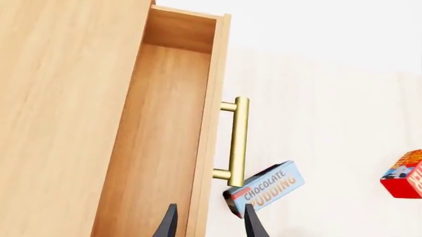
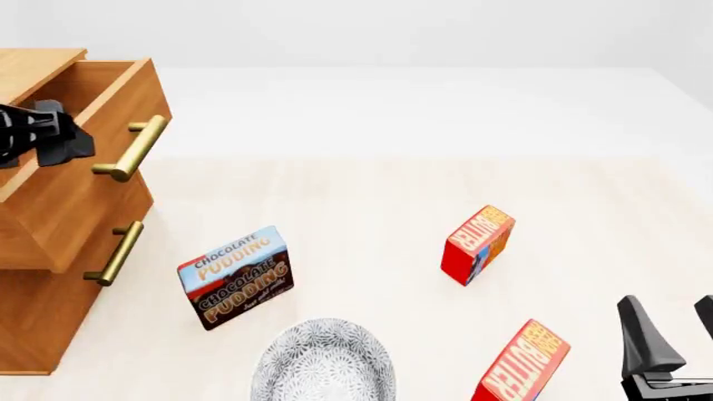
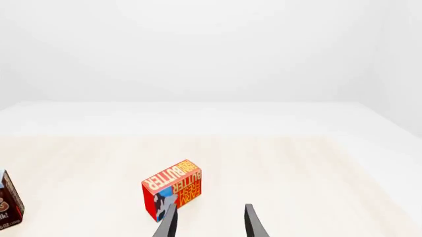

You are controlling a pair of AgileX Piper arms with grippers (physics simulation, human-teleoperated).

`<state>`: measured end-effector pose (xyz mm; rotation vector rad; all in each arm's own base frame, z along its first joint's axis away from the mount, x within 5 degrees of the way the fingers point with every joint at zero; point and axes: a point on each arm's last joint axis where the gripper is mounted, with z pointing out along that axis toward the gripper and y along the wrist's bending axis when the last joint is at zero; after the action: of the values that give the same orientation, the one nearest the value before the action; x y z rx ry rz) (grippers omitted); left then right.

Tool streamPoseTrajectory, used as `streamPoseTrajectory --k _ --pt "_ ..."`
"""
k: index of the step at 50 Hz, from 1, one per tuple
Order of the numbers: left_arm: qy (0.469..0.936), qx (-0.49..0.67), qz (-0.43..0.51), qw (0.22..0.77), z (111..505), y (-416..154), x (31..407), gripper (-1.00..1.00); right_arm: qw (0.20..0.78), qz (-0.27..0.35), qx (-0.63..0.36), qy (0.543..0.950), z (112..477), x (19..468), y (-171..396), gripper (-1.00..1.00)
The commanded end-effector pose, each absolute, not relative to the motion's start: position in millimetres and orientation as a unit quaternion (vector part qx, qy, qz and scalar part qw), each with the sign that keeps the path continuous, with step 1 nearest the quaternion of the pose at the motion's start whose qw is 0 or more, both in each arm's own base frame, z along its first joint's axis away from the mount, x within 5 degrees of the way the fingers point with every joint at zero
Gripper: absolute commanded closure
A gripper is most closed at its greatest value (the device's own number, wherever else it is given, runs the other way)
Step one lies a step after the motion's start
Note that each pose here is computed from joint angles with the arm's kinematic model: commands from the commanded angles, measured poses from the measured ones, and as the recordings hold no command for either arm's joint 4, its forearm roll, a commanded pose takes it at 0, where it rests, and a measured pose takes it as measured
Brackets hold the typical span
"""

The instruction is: Put the butter at the front in the top drawer of the cabinet and close it.

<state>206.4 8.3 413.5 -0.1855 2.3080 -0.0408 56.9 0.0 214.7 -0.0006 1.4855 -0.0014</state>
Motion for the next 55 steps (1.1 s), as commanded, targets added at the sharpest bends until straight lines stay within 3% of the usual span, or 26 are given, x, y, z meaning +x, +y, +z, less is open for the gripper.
streamPoseTrajectory --k 1,55 --pt "0.917 -0.068 -0.017 0.393 406.0 6.3 212.3 -1.0 0.737 -0.001 0.0 0.676 214.5 56.8 0.0 -1.0" --pt "0.926 -0.024 -0.039 0.374 390.0 -18.6 242.6 -1.0 0.737 -0.001 0.0 0.676 214.5 56.8 0.0 -1.0"
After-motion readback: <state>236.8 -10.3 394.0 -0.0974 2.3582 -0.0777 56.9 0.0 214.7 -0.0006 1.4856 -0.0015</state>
